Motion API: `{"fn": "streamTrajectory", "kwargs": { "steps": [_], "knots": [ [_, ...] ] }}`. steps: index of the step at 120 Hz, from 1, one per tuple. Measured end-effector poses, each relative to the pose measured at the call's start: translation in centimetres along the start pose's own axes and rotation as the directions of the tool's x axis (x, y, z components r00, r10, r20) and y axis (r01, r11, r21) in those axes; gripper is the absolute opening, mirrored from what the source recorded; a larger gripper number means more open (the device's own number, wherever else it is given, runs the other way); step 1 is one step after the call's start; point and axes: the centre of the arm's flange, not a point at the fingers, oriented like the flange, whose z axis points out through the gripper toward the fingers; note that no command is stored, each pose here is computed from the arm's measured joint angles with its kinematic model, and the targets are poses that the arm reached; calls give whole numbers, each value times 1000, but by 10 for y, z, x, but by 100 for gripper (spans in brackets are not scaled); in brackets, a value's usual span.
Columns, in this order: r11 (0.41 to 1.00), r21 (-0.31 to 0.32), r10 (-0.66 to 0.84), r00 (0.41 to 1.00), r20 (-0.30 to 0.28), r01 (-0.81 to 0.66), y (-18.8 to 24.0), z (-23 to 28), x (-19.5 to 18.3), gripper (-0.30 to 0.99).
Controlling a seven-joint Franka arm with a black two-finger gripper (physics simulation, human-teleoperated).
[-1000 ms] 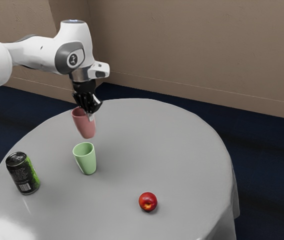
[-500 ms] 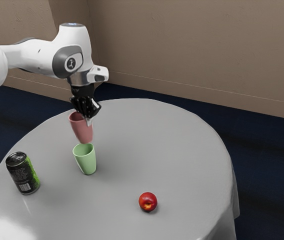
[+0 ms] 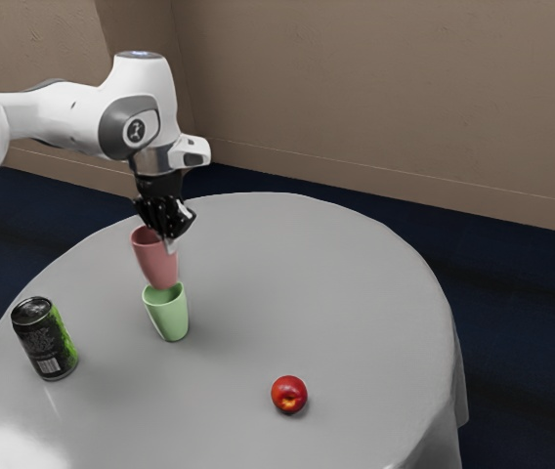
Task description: Place the left cup onto the right cup
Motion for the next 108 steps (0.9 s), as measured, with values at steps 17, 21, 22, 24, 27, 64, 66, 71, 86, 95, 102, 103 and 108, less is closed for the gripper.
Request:
{"fn": "streamTrajectory", "kwargs": {
  "steps": [17,21,22,24,27,64,66,71,86,95,102,103,108],
  "knots": [
    [1000,0,-8,1000,6,8,3,3,-1,-9],
    [1000,0,-9,1000,7,9,4,3,-1,-9],
    [1000,0,-10,1000,7,10,4,3,-1,-9],
    [1000,0,-10,1000,7,10,5,3,-1,-9],
    [1000,0,-12,1000,8,12,5,4,-2,-9],
    [999,1,-36,999,19,36,7,8,-6,-9],
    [999,1,-37,999,19,37,7,8,-7,-9],
    [999,1,-40,999,19,40,7,8,-7,-9],
    [999,3,-48,999,17,48,7,8,-7,-9],
    [999,4,-52,999,17,52,6,9,-7,-9],
    [999,5,-54,998,17,54,6,9,-7,-9],
    [998,5,-55,998,17,55,6,9,-7,-9],
    [998,5,-56,998,17,56,6,10,-6,-9]
  ]
}}
